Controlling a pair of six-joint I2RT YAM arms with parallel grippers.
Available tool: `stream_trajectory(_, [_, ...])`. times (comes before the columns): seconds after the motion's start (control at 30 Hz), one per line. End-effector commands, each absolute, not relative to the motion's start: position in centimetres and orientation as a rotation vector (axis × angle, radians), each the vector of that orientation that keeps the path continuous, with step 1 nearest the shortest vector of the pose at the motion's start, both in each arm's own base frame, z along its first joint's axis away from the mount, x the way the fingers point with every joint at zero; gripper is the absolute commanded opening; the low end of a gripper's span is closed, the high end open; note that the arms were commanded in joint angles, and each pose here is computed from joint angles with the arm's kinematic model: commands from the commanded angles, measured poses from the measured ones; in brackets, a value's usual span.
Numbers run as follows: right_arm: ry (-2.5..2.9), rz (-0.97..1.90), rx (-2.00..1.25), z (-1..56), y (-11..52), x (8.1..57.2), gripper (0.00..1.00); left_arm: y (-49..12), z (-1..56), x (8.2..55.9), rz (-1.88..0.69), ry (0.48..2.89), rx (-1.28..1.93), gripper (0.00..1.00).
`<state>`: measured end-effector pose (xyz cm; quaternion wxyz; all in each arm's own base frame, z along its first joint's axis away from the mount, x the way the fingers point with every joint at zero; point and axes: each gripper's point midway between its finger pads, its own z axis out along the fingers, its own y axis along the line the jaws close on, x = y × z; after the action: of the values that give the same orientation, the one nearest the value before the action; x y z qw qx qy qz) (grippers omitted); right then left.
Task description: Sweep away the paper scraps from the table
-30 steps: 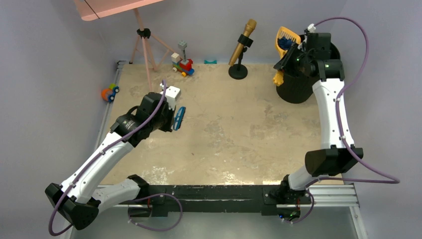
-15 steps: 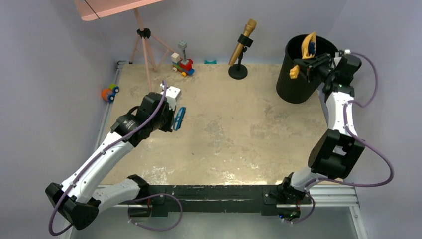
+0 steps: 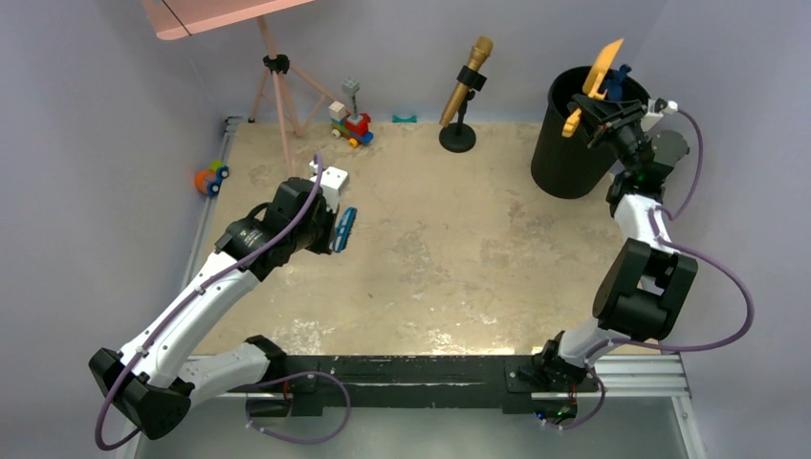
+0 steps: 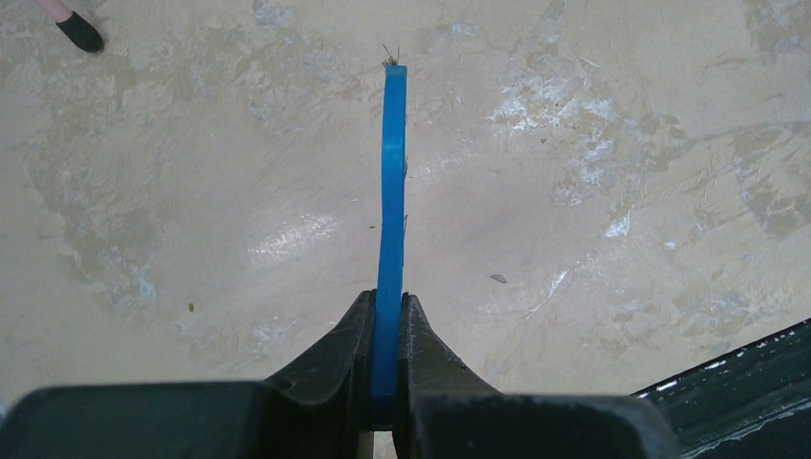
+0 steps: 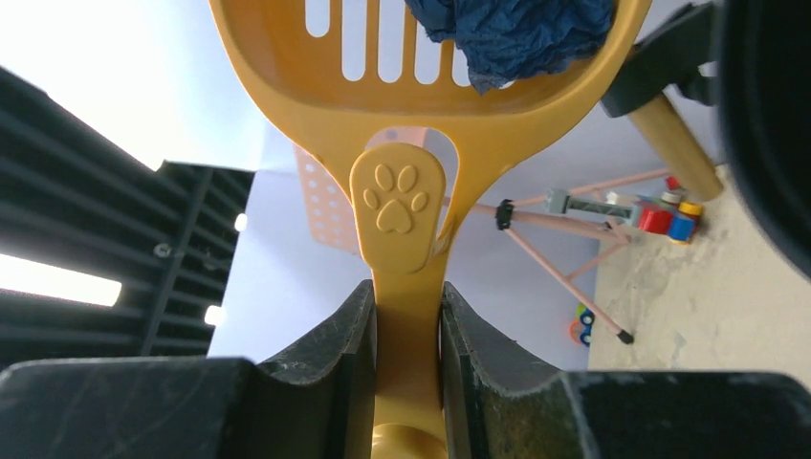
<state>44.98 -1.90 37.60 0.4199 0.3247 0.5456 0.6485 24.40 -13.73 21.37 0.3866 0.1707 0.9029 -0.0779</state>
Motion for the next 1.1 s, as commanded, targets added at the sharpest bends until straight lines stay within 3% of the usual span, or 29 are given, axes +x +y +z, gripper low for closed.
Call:
stream_trajectory(0.0, [1.275,1.704,0.632,40.9,-1.2,43.1,0.00,-13.8,22.1,25.0,-0.196,2.266,0.437,0.00])
stream_trajectory(0.27, [1.052,1.935,0.780,34.8,-2.5,41.9,0.00,-13.9,21.9,25.0,-0.196,2.275,0.447,0.00])
stream_trajectory(0.43, [0.995,1.984,0.683,37.9,-2.5,41.0,0.00,-14.1,21.6,25.0,-0.194,2.290,0.459,0.00])
stream_trajectory(0.8, [1.378,1.656,0.458,41.4,0.3,42.2,0.00,-14.0,21.5,25.0,-0.186,2.295,0.460,0.00])
stream_trajectory(1.07, [1.784,1.191,0.252,38.5,5.0,40.5,0.00,-14.0,21.6,25.0,-0.190,2.293,0.463,0.00])
